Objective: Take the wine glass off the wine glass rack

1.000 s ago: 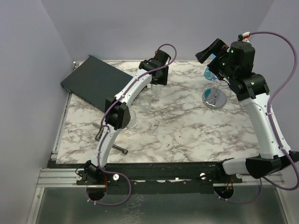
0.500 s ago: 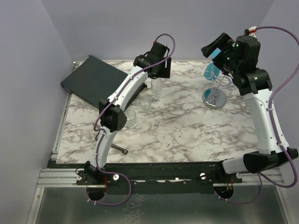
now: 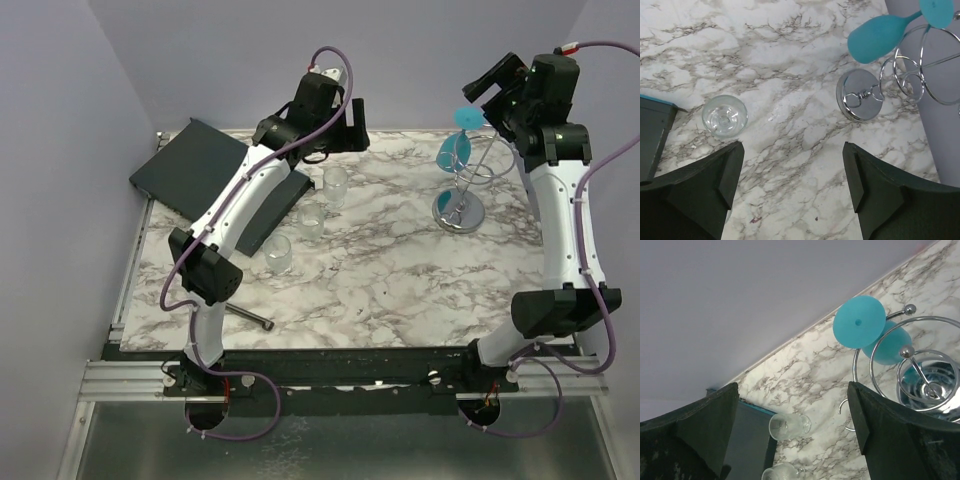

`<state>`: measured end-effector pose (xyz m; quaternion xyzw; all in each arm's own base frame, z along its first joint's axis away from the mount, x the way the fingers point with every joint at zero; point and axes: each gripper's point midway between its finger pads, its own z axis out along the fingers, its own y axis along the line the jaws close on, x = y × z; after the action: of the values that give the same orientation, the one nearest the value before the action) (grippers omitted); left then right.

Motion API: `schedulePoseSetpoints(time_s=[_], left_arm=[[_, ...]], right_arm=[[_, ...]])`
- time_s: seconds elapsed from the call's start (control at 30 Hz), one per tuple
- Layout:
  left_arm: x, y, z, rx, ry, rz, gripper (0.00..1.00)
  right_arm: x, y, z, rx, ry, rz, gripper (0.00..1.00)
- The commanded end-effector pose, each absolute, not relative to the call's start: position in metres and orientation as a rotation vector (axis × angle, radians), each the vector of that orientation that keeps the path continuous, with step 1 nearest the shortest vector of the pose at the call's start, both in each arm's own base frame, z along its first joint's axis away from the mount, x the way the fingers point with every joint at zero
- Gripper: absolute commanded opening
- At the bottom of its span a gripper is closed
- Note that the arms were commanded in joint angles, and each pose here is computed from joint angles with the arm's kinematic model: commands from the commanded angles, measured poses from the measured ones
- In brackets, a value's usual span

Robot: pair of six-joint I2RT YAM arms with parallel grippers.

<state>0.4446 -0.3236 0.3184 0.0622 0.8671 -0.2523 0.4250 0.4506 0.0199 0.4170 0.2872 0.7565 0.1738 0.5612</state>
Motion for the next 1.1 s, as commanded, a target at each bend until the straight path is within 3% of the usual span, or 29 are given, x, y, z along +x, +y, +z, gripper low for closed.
schedulePoseSetpoints(time_s=[0.0,0.27,0.7,1.07], left_arm=[[0.424,-0.335,0.355,0.126,2.081,-0.822,0.87],[0.397,-0.320,0.363,0.106,2.052,-0.858,0.87],[0.367,-0.282,0.381,0.083,1.985,-0.788,0.89],[0.361,-0.271,0.387,0.073,1.957,-0.781,0.90]], right_arm=[[0.465,0.029,0.401,0.650,1.846,0.420,0.95],[0.504,0.032,0.382,0.596,1.900,0.146,0.90],[0.528,0.024,0.350,0.368,1.878,-0.612,0.83],[0.549,0.021,0.330,0.147,1.851,-0.870,0.77]])
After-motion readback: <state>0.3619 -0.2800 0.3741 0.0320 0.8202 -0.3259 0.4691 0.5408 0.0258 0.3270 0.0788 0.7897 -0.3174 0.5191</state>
